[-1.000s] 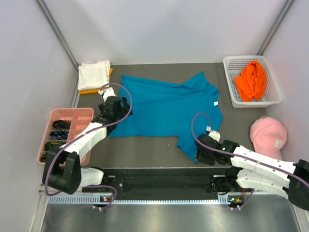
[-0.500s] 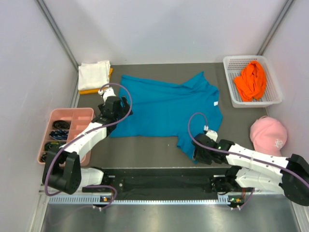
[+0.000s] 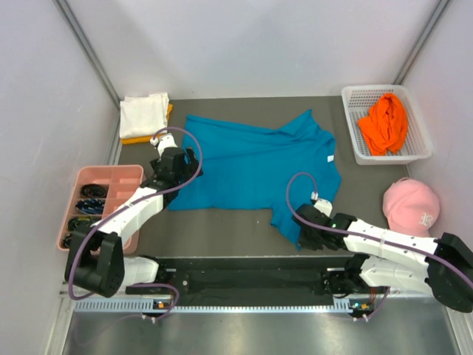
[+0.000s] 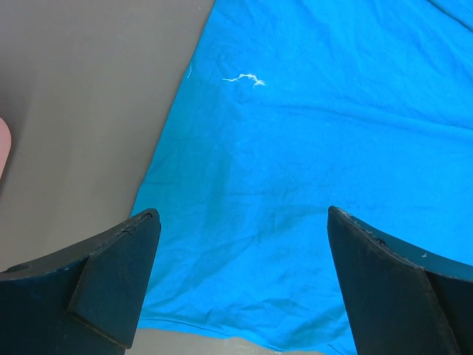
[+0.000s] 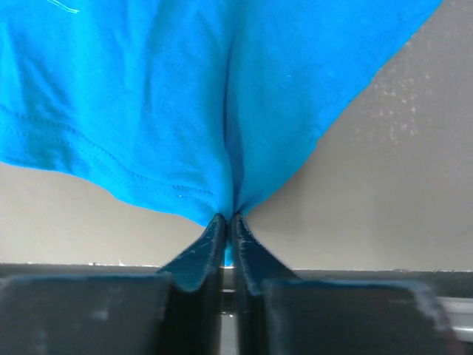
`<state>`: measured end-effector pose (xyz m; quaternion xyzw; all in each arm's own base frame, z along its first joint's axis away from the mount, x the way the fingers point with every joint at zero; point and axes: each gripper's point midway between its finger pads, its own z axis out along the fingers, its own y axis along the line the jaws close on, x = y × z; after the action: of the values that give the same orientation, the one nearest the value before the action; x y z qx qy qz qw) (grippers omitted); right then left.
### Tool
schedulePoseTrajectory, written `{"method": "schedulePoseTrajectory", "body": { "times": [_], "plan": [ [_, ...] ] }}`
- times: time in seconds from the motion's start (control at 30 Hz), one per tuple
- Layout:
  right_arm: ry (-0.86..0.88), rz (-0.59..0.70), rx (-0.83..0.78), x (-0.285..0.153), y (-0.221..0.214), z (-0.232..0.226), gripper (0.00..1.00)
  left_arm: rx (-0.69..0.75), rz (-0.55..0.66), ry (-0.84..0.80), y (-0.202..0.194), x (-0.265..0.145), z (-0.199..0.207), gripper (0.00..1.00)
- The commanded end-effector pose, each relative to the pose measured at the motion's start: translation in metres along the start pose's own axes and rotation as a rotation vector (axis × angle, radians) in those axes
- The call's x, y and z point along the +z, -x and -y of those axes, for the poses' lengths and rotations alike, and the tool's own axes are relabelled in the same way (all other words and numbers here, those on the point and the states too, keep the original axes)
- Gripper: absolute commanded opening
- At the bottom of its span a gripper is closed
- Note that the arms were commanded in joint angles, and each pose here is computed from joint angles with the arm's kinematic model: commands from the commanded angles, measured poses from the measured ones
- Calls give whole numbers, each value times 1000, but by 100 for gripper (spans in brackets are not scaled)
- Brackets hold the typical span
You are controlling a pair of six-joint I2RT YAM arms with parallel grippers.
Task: Fold and stack the t-shirts
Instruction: Flatten out the tshirt
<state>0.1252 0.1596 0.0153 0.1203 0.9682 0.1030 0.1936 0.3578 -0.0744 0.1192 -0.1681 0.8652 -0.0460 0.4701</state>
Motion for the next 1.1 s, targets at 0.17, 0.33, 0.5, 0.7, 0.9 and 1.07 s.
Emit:
{"method": "schedulePoseTrajectory", "body": {
  "times": [0.17, 0.33, 0.5, 0.7, 0.9, 1.07],
  "plan": [
    [-34, -11, 5, -5, -7, 15, 0, 0, 38, 13, 13, -1, -1, 99],
    [-40, -11, 39, -17, -11, 29, 0, 0, 41, 17, 15, 0, -1, 99],
    [-47, 1, 60, -27, -12, 42, 0, 2, 36, 19, 13, 1, -2, 99],
    [-36, 54, 48, -34, 3, 33, 56, -6, 38, 22, 12, 6, -1, 99],
    [3, 347, -14, -65, 79, -4, 58, -19, 54, 0, 24, 10, 11, 99],
    [-39, 581, -85, -95, 160, -45, 58, -15, 73, 2, 34, 9, 13, 99]
  ]
}}
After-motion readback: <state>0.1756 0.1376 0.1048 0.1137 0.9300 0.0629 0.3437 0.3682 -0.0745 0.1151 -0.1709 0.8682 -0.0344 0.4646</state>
